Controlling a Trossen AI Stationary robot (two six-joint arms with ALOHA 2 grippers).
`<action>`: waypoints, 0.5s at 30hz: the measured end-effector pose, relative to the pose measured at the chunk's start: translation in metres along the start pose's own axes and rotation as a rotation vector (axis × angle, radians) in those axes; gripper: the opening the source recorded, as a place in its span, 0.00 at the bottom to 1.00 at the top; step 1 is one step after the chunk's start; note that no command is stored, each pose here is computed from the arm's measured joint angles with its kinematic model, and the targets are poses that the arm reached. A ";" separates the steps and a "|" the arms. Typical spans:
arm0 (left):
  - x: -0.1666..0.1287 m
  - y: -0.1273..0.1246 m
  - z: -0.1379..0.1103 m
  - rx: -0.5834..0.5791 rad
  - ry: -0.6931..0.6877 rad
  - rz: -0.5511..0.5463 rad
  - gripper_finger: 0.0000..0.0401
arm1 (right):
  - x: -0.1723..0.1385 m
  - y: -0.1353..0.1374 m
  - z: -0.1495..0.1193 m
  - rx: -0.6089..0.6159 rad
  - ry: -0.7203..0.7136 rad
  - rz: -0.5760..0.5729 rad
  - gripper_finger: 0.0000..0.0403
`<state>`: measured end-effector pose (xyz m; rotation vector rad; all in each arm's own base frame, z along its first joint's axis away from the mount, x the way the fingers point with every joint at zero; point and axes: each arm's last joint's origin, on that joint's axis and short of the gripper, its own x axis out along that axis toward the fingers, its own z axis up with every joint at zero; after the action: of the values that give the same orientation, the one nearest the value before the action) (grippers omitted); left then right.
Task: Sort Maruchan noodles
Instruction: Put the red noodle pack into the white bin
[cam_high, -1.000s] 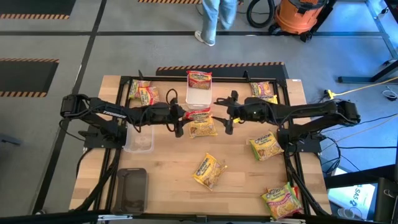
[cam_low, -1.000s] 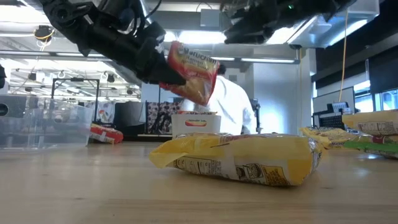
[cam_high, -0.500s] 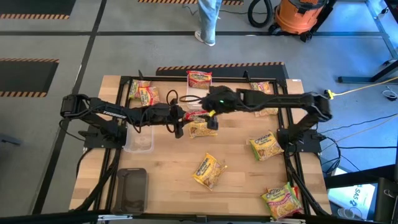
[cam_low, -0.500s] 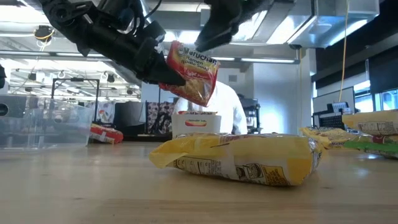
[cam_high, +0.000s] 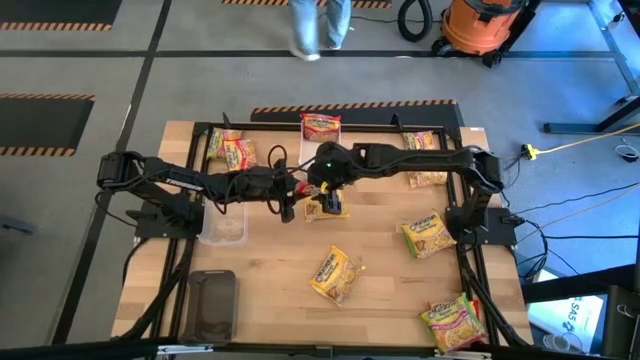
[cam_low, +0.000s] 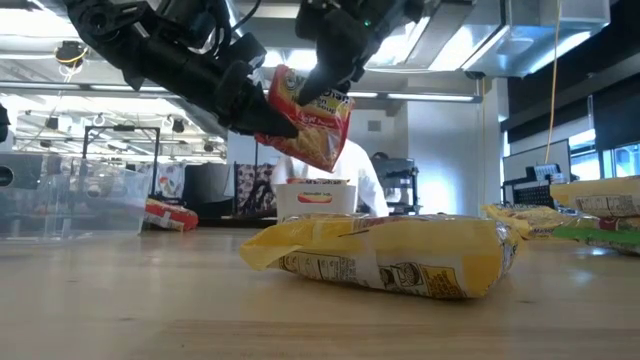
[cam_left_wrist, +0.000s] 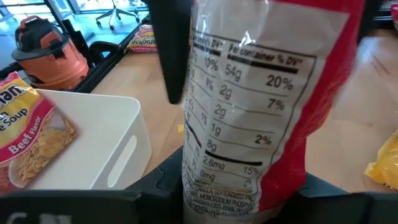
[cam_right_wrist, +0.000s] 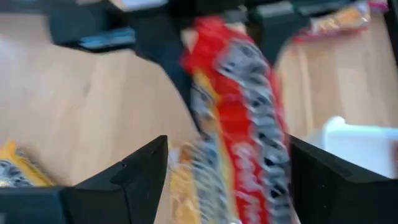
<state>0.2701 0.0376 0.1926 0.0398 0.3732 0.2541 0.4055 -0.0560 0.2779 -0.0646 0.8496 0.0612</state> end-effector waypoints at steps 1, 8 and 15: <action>0.000 0.000 0.000 0.000 -0.002 0.001 0.32 | 0.003 -0.001 0.000 0.000 -0.003 -0.002 0.64; 0.000 0.000 0.001 -0.002 -0.011 -0.002 0.32 | 0.011 -0.001 -0.001 -0.026 0.006 -0.003 0.42; 0.000 0.000 0.001 0.000 -0.012 -0.001 0.40 | 0.011 -0.001 -0.002 -0.056 0.008 -0.009 0.20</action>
<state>0.2705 0.0378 0.1937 0.0413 0.3616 0.2530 0.4119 -0.0568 0.2683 -0.1218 0.8559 0.0764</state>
